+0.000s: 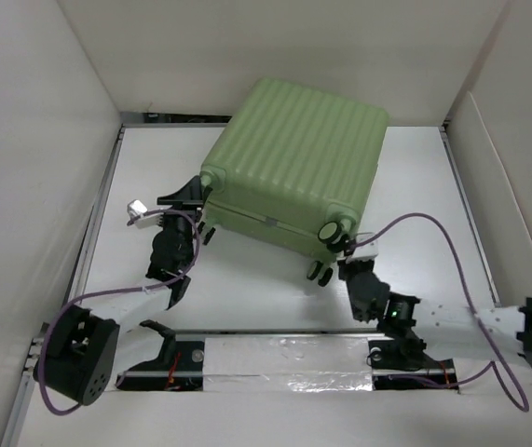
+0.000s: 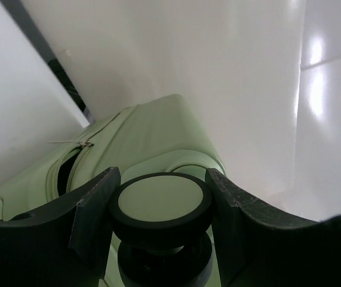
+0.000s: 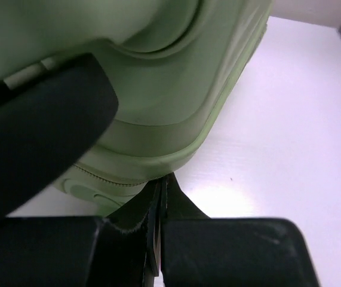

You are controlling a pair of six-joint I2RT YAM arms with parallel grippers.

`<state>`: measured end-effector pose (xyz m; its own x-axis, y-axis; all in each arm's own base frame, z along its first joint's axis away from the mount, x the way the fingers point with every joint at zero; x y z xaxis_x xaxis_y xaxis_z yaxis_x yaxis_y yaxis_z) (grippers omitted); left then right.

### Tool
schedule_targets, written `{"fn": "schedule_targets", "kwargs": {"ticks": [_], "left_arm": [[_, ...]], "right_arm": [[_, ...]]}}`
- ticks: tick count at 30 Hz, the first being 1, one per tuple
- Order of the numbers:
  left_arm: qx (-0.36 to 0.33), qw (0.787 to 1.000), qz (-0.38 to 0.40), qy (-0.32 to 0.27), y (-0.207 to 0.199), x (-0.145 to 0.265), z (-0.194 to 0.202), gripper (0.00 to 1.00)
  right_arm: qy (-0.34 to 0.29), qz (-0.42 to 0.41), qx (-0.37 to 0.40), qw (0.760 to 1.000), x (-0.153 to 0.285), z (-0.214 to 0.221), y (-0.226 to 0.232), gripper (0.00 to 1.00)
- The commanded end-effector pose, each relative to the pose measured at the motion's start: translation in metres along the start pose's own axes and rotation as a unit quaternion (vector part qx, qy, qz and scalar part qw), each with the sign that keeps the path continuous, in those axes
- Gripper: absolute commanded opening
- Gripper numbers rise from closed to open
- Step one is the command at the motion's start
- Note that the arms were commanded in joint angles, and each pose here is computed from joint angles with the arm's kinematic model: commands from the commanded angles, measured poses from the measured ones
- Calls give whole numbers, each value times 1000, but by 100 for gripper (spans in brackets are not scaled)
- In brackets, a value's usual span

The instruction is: Pack the luggage

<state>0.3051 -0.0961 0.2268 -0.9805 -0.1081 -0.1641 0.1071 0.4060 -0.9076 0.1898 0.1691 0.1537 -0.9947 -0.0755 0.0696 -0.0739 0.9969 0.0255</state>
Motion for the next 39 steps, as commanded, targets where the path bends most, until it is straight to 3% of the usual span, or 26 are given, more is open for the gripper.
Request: {"fn": "schedule_targets", "kwargs": {"ticks": [1,5,6,9,15,20,23,25,29,33,34,35,36,37,39], "left_arm": [[-66,949,216,222,-90,66,70,0],[-72,936,250,239,-108,70,83,0],[-66,932,258,247,-112,73,88,0],[-44,919,274,279,-117,88,107,0],[-12,904,282,320,-117,124,134,0],[31,887,306,345,-131,132,147,0],[54,899,291,323,-126,110,136,0],[55,896,291,330,-119,106,132,0],[45,928,233,288,-85,93,109,0],[8,943,205,263,-71,85,97,0],[-8,943,210,256,-73,85,93,4],[-27,944,195,264,-66,85,96,16],[-40,951,178,250,-60,82,93,46],[-53,954,181,234,-63,82,84,59],[-87,961,150,217,-53,76,76,74]], "right_arm": [[-66,-310,-220,923,24,-117,75,0],[-116,-333,-205,913,8,-157,39,0],[-127,-301,-193,925,-6,-164,18,0],[-156,-298,-180,925,-13,-191,-3,0],[-213,-265,-201,919,-9,-199,-25,0],[-126,-316,-90,936,-13,-115,31,0],[-71,-339,-81,935,-5,-56,51,0],[-65,-366,-138,918,8,-51,60,0],[-56,-400,-192,894,28,-55,56,0],[-10,-361,-224,905,34,-47,39,0],[-13,-348,-237,907,32,-49,33,0],[-26,-344,-243,907,33,-55,27,0],[-13,-336,-236,912,31,-48,24,0],[-9,-330,-233,915,30,-46,21,0],[1,-329,-225,917,27,-40,19,0]]}}
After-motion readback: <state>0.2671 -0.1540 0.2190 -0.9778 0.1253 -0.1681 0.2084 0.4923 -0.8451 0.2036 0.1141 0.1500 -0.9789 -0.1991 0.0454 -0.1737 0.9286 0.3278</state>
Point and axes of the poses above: each gripper's point midway between its finger pads, its own x axis back along the fingers, its own y axis along the line the jaws close on, z = x × y, the point moved 4 cm from there along x, back along the fingers, and after that the axes turned 7 degrees about -x, right-handed, at the moved point
